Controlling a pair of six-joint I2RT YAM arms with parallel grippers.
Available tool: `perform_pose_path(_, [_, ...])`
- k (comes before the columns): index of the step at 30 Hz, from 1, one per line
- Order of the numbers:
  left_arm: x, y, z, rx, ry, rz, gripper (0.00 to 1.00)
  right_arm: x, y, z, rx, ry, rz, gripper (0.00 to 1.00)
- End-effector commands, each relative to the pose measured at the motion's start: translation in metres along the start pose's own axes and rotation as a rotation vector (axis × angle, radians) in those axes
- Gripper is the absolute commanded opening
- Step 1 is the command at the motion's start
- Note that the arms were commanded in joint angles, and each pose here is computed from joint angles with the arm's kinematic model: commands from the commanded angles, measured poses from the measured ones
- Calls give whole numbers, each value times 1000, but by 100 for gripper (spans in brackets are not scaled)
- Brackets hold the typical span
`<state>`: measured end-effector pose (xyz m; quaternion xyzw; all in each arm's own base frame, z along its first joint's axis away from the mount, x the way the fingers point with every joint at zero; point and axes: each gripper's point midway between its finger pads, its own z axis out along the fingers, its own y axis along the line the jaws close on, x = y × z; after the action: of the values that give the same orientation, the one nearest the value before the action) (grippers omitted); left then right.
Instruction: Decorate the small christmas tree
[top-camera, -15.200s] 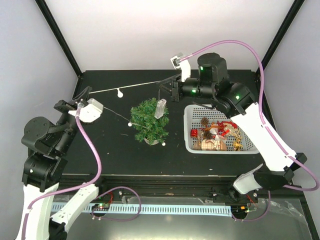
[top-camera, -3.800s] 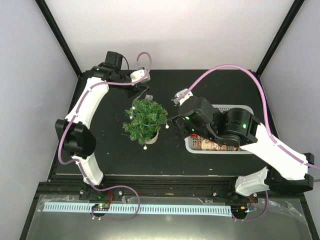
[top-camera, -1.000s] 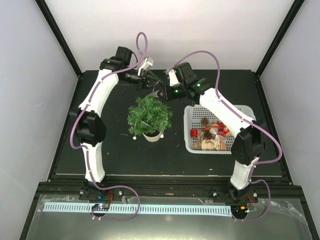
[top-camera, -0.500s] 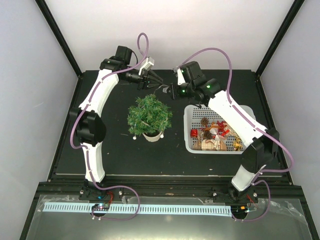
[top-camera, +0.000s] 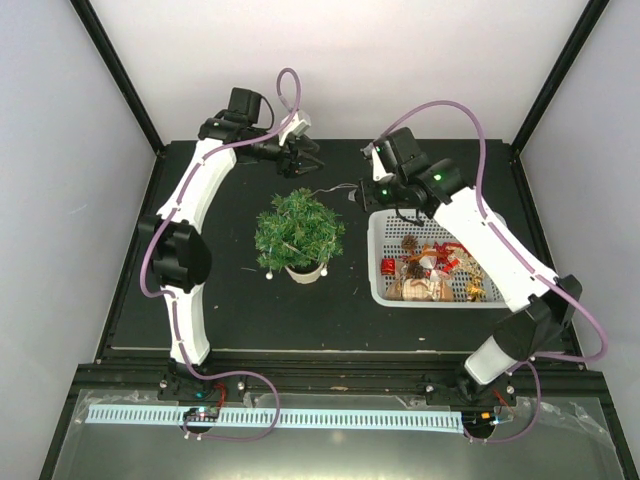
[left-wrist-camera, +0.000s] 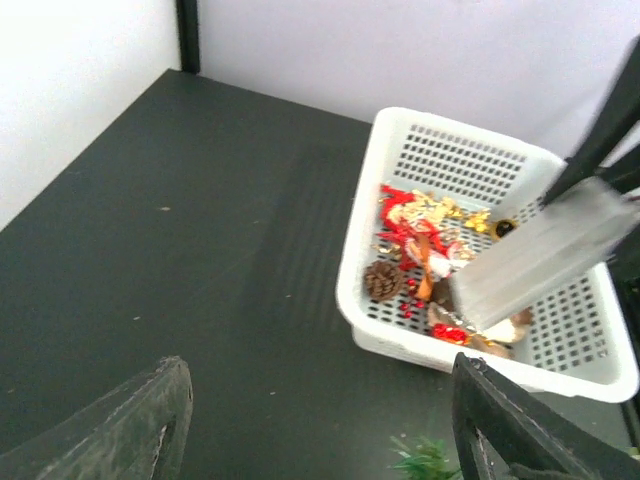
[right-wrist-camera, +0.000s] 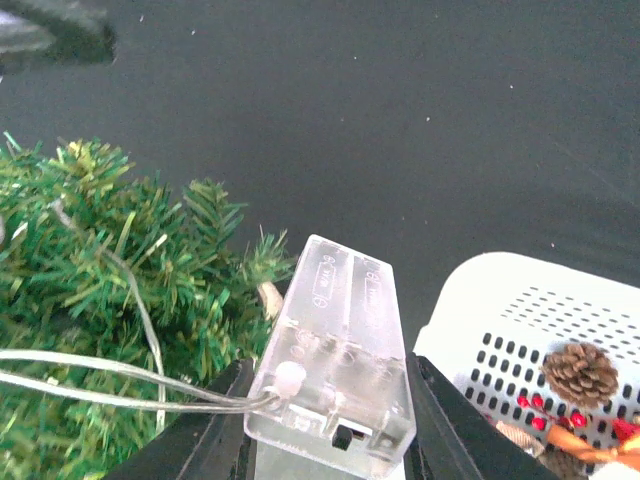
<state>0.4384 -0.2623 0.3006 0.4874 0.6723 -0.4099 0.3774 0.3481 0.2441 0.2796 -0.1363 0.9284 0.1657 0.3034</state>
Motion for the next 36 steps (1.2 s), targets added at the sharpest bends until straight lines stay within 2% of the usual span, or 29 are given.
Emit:
perform_pose_path(1, [-11,20,-15,-122,-17,22,72,23,-2,-22,-12,61,30,12])
perform_pose_path(11, [-11,23,-28,-187,-16,18,76,86,11,-23,-98,230,67,13])
perform_pose_path(12, [-11,23,-28,-188,-16,16,83,94,11,-20,-99,253,69,14])
perform_pose_path(14, [-9,22,-29,-190,-13,11,87,105,11,-14,-100,283,67,14])
perform_pose_path(28, [-1,21,-43,-210,-5,-12,88,143,32,11,-170,416,43,15])
perform_pose_path(36, [4,16,-51,-216,-2,-25,88,151,32,33,-177,442,51,16])
